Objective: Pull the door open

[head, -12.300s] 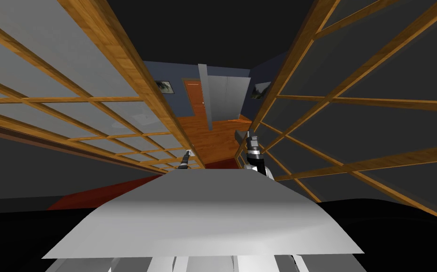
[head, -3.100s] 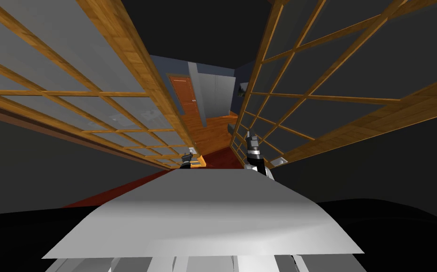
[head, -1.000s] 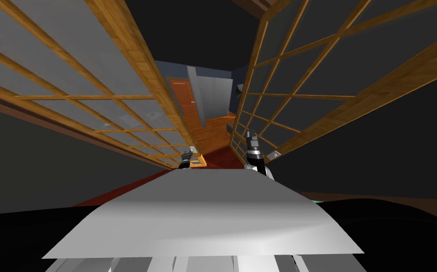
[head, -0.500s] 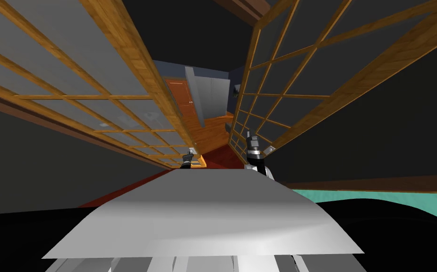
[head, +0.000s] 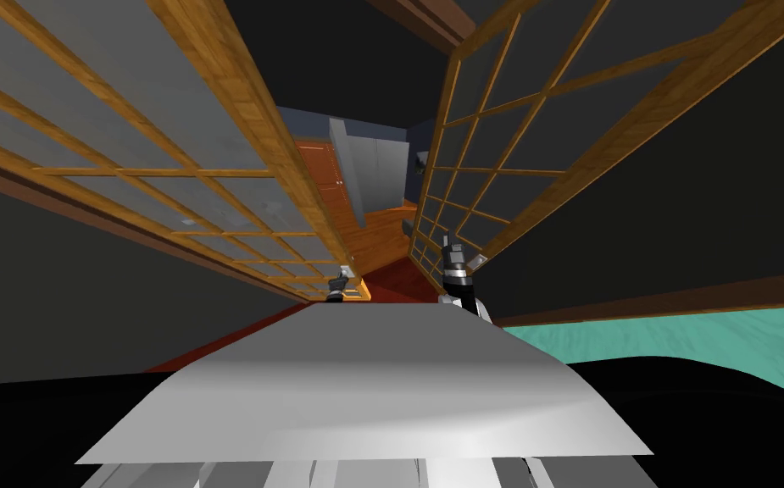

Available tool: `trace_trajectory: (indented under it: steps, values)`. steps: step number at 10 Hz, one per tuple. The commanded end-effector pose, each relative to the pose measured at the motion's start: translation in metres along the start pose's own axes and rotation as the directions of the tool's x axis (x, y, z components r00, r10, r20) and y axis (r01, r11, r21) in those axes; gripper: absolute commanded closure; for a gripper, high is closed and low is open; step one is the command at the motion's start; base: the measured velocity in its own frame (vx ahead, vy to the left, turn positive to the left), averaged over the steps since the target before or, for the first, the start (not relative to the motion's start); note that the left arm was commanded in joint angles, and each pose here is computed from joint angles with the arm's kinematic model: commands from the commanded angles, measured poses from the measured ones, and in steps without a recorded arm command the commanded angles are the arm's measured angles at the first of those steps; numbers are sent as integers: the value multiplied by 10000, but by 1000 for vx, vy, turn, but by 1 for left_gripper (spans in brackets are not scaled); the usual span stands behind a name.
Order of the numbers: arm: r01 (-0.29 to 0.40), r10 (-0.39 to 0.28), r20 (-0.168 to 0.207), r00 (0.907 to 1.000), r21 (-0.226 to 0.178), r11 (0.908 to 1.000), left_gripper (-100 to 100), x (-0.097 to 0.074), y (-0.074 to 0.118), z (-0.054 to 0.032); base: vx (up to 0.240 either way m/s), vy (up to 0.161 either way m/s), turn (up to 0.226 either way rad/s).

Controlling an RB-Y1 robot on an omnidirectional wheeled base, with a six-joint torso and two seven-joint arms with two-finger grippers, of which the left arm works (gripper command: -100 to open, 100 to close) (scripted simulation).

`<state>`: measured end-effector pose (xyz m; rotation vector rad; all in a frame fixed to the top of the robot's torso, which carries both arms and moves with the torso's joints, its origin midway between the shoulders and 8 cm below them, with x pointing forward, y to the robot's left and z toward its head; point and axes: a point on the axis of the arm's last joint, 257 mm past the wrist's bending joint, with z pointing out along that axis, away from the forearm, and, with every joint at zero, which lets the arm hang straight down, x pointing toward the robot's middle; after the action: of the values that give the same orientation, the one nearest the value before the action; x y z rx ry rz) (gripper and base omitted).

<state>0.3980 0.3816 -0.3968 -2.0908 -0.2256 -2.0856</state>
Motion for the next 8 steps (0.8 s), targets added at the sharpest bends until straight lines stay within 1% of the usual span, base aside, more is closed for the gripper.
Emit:
trace_trajectory:
  steps: [1,2,3,8]
  values:
    - [0,0,0,10000,0,10000,-100,0,0,0,-43,27,46]
    - [0,0,0,10000,0,10000,-100,0,0,0,-3,26,45]
    - [0,0,0,10000,0,10000,100,0,0,0,15,0,-51]
    - [0,0,0,10000,0,10000,100,0,0,0,7,-4,4]
